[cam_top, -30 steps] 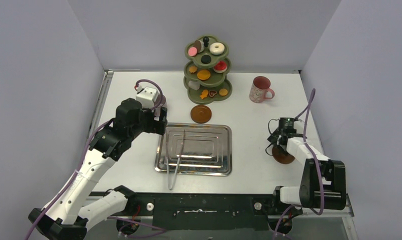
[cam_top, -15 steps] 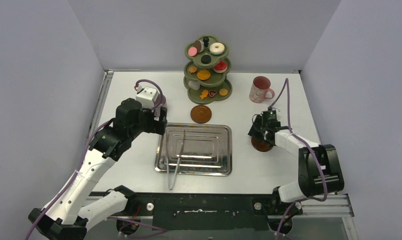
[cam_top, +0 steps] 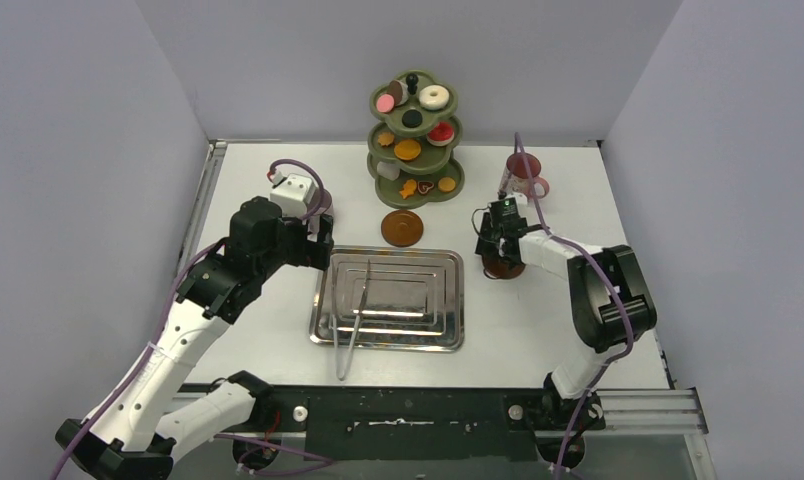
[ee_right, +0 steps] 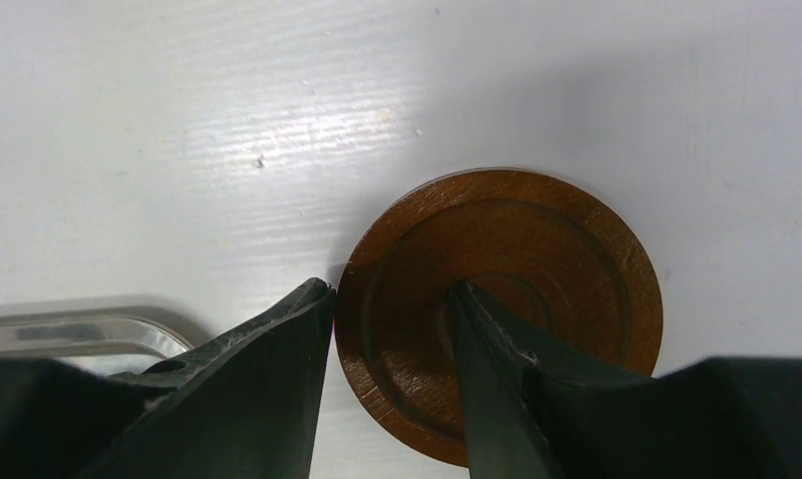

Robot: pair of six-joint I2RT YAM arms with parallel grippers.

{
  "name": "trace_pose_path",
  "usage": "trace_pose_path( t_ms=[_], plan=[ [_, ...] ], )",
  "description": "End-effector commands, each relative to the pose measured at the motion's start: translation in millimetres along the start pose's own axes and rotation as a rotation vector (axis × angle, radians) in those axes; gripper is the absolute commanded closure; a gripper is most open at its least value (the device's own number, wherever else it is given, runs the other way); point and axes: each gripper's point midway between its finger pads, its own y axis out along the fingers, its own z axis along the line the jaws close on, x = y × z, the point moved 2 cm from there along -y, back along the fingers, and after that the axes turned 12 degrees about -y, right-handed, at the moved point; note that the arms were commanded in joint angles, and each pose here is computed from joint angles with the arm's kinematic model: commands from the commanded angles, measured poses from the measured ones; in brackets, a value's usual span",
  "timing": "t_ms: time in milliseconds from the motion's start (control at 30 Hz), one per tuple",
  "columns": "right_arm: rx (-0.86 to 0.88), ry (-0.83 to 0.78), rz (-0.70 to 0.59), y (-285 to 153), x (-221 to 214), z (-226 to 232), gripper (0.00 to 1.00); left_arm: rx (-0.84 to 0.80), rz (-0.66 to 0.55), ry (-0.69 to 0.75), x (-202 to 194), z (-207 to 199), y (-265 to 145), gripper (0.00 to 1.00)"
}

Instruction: Serve the afternoon tea

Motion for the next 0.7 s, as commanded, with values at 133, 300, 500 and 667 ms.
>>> trace_pose_path(
  t_ms=[133,300,500,667],
  plan=[
    [0.029,-0.101,-0.135,9,53,39,0.54,-0.011,-0.065,0.000,15,-1,-5,0.05],
    [0.055,-0.149,-0.167,19,64,69,0.55,-0.007,-0.070,-0.001,15,0,-5,0.05],
    [0.085,-0.206,-0.227,28,76,99,0.56,-0.009,-0.063,-0.002,15,0,-5,0.05],
    [0.097,-0.232,-0.267,32,86,117,0.56,-0.008,-0.068,-0.002,15,0,-5,0.05]
  ],
)
